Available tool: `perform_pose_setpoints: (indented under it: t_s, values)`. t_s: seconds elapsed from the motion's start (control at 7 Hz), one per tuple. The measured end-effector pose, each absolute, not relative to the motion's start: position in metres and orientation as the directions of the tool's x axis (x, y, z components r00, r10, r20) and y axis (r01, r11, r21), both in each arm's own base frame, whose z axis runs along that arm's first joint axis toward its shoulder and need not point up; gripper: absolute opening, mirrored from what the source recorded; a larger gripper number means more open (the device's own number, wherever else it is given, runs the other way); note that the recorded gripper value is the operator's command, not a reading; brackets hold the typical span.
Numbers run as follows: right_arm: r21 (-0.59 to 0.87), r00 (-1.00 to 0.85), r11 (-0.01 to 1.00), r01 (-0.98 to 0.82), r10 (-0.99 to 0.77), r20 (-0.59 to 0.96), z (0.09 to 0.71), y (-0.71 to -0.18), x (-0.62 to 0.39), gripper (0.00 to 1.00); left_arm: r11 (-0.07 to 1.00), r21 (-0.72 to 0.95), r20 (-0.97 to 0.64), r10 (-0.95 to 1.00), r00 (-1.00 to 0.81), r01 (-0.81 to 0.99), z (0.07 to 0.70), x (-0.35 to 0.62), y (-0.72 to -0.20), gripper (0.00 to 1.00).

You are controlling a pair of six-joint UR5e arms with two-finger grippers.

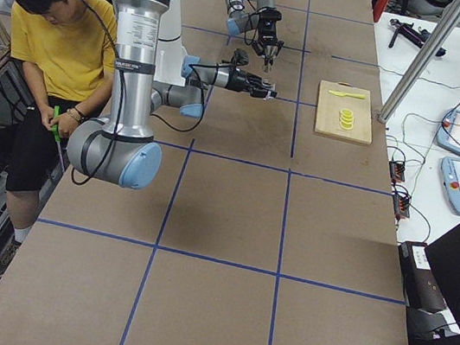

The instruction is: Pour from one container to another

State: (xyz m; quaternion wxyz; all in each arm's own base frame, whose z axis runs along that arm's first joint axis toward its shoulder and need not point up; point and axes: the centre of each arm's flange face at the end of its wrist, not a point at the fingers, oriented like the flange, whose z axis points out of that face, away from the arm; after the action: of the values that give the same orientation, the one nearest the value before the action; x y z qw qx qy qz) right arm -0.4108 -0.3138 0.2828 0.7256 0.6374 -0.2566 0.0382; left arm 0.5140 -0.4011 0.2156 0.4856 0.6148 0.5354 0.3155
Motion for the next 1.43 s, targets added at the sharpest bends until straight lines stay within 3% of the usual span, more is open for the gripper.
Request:
perform_pose_setpoints:
  t_s: [0.71,1.43]
  values:
    - [0.961,0.942,0.213,-0.175,-0.249,0.226,0.168,-0.319,-0.444,0.0,0.051,0.934,-0.145,0.959,0.245,0.353,0.217,0.52,-0.397,0.0]
    - [0.98,0.964,0.173,0.096,-0.263,-0.048,0.153,-0.309,-0.46,0.0,0.053,0.934,-0.147,0.958,0.244,0.354,0.218,0.522,-0.396,0.0]
